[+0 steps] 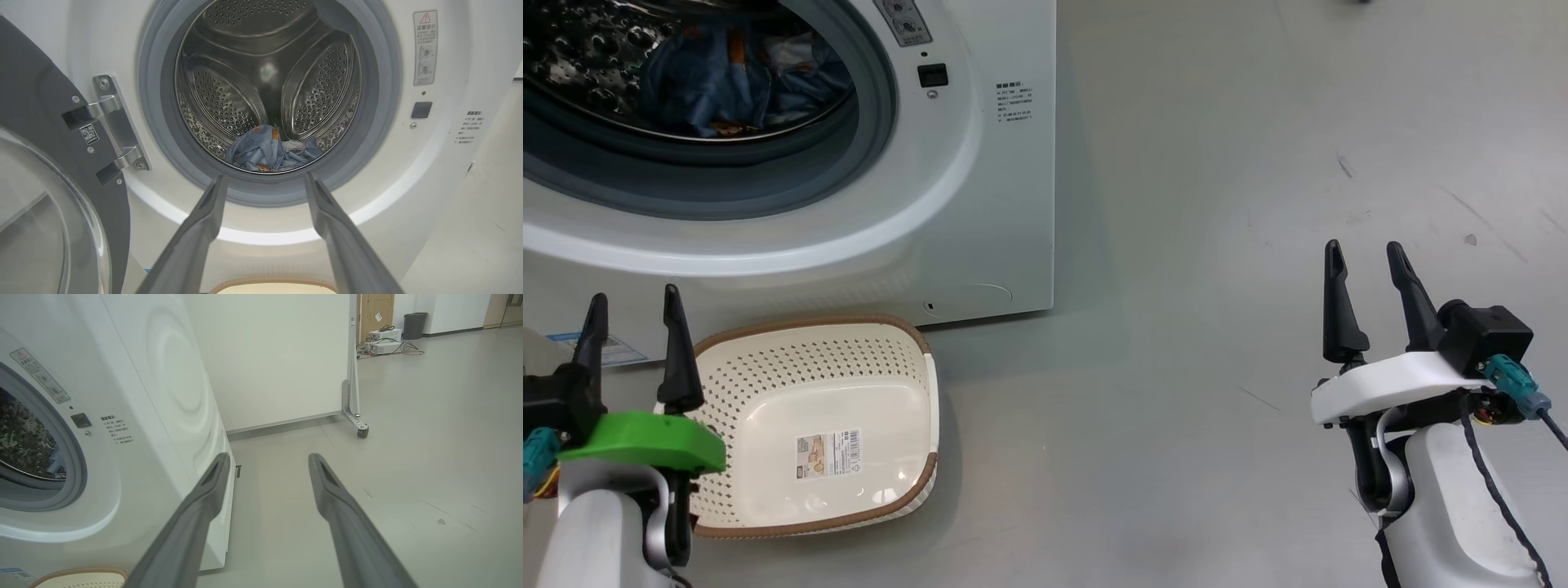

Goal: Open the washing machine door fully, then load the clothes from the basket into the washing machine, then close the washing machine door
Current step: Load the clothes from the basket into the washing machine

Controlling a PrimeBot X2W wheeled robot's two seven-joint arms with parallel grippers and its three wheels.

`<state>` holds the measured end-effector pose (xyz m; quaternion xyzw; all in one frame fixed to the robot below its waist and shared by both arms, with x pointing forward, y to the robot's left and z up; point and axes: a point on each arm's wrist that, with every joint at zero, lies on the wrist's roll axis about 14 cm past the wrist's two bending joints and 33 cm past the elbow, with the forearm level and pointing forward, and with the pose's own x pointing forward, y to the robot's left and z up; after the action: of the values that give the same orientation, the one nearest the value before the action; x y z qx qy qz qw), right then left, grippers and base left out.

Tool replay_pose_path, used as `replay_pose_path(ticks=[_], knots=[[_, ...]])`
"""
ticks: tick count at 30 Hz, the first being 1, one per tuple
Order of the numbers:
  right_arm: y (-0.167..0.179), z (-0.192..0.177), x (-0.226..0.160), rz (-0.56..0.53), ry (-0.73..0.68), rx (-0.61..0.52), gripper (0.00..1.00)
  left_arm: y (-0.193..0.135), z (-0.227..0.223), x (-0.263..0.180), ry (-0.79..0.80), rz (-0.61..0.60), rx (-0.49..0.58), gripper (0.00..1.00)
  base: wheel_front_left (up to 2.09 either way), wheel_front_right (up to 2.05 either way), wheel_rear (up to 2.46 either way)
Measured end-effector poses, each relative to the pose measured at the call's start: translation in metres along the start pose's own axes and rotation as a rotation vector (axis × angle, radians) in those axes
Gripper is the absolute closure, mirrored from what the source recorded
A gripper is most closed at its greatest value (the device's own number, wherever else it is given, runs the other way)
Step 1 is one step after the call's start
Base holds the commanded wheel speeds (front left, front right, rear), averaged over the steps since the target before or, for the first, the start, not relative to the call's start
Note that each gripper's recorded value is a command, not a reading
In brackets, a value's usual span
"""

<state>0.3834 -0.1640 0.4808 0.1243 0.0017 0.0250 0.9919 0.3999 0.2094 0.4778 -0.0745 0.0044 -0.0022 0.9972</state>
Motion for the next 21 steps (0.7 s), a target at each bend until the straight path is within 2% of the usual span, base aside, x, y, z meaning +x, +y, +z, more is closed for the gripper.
replay_pose_path(ticks=[6,21], knots=[[0.009,0.002,0.0,0.032,-0.004,-0.041,0.0,0.006,-0.007,-0.016,0.02,0.031,0.001,0.0,0.0,0.0,0.0],[0.006,-0.001,-0.004,0.025,0.003,-0.046,0.0,0.012,0.001,-0.024,-0.008,0.062,-0.007,0.0,0.0,0.0,0.0]])
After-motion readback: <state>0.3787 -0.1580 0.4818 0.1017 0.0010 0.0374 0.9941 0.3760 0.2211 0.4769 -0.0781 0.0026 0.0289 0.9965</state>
